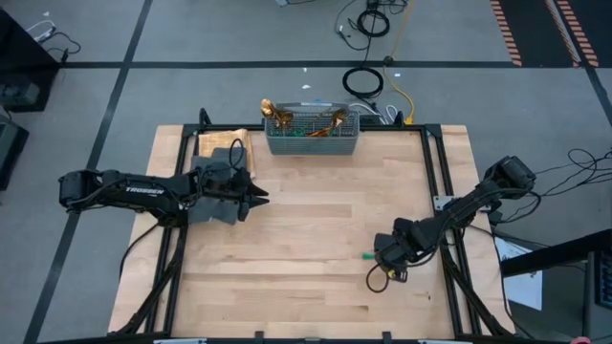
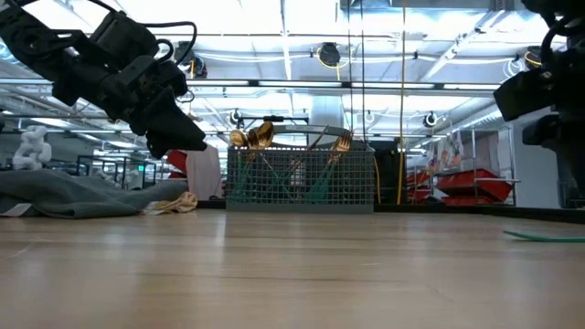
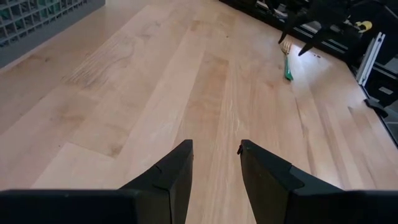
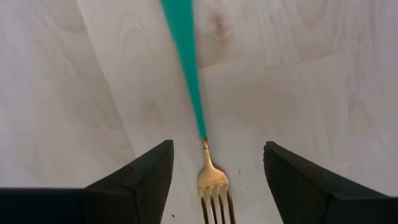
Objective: Sort silverware
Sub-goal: Put the green fork into the silverware basket, then return to Home Position
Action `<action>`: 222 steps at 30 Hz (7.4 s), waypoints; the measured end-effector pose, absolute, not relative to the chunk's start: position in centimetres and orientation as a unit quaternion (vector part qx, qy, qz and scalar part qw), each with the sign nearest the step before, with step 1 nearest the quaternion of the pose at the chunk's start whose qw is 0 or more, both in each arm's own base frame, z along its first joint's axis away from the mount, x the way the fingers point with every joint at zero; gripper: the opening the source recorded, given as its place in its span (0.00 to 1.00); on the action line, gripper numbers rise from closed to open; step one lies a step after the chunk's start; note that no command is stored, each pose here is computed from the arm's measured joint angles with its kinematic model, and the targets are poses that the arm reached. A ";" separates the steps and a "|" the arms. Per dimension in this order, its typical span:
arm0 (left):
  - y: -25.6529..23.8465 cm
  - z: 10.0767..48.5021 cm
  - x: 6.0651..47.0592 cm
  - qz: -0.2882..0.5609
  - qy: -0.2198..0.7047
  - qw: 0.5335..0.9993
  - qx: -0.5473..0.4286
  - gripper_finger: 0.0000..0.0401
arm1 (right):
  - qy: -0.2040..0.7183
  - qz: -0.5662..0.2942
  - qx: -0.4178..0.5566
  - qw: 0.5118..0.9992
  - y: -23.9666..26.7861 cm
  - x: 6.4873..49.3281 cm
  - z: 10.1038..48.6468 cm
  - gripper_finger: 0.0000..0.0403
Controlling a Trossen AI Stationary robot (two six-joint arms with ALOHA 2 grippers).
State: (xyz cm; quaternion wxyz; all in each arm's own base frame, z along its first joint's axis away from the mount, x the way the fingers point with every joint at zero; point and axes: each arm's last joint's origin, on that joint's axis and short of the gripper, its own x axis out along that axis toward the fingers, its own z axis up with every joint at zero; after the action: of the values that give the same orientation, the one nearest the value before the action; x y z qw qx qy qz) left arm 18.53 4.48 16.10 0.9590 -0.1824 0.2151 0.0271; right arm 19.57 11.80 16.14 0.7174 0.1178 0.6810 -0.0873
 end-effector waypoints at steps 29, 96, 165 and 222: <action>4.5 16.1 18.5 0.027 0.217 0.960 -0.173 0.35 | 0.730 -0.109 0.099 0.668 13.3 21.2 12.1 0.01; 4.7 15.9 18.4 0.061 0.227 0.960 -0.150 0.35 | 0.749 -0.247 -0.570 0.230 -11.4 34.0 21.6 0.00; 4.7 16.3 18.6 0.057 0.200 0.967 -0.148 0.35 | 0.653 -0.342 -0.471 0.484 -11.6 34.9 26.0 0.42; 1.9 20.3 7.8 -0.204 -0.054 0.977 0.013 0.35 | 0.023 0.079 -0.033 0.996 1.7 11.1 20.4 0.42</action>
State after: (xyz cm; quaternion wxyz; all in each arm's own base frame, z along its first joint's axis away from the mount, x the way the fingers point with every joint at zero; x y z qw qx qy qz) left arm 7.83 1.91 20.31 0.9773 0.0133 -0.0539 -0.2044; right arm 11.08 1.73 20.44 0.9961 -0.0329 0.0229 0.0790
